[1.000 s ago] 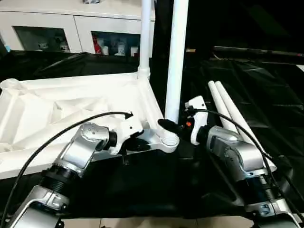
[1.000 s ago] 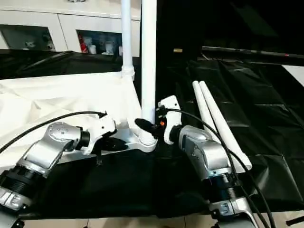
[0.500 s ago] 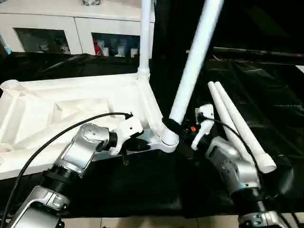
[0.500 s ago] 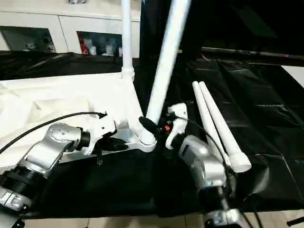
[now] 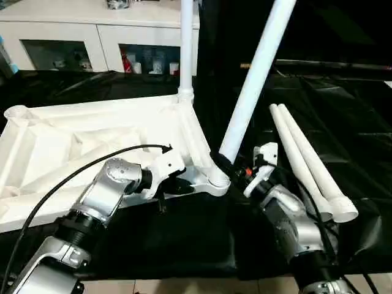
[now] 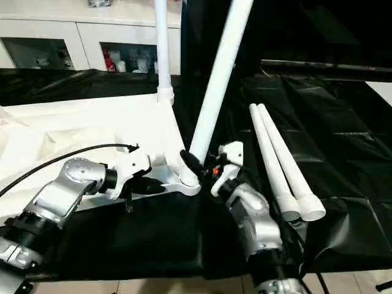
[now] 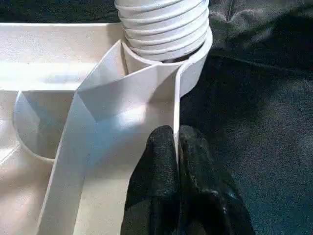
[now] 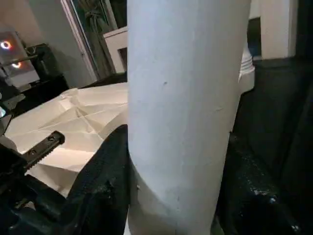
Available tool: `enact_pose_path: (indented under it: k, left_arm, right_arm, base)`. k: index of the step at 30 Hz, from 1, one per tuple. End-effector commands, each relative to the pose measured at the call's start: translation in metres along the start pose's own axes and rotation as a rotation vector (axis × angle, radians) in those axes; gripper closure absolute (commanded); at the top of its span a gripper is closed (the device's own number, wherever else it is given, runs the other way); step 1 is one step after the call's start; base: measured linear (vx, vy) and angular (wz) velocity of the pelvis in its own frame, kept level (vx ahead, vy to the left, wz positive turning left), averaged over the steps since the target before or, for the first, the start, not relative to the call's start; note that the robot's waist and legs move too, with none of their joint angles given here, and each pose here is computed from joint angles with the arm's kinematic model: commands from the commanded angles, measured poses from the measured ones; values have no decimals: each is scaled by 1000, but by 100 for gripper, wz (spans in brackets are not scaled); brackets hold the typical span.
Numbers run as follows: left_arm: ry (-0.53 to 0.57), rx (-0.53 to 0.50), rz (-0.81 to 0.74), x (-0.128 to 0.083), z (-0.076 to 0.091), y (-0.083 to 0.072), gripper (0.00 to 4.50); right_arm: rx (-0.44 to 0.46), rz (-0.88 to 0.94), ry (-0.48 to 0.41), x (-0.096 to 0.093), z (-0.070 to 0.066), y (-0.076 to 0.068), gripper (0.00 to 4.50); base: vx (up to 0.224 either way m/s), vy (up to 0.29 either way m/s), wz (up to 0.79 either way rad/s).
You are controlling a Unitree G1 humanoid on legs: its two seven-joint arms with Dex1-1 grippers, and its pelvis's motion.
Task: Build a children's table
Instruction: Insert table leg to table base
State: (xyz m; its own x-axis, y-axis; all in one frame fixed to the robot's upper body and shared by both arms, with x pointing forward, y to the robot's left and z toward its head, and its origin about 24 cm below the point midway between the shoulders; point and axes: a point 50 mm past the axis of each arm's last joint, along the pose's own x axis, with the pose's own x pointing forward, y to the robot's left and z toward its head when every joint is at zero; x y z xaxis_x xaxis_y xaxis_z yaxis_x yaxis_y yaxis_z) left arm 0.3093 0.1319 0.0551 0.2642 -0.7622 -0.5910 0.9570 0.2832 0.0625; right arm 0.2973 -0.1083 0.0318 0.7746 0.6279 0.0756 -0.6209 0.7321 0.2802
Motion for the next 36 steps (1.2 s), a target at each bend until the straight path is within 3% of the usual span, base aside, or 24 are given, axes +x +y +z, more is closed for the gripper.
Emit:
enact_pose_path:
  k: [1, 5, 13, 24, 36]
  left_arm:
    - [33, 14, 40, -11, 0, 9, 450]
    - [41, 20, 38, -10, 0, 10, 450]
    - [40, 37, 44, -5, 1, 12, 450]
    - [39, 42, 66, 2, -2, 14, 450]
    - [26, 70, 60, 0, -3, 12, 450]
  right_arm:
    - [-12, -191, 135, -30, -29, -23, 261]
    - [-31, -194, 127, -33, -30, -23, 261]
    - [-131, -216, 68, -41, -15, -29, 261]
    - [-188, -224, 52, -54, 2, -36, 261]
    - [-185, -81, 135, -41, 17, -31, 261]
  base:
    - [0, 0, 0]
    - [0, 0, 0]
    - [0, 0, 0]
    - [0, 0, 0]
    - [0, 0, 0]
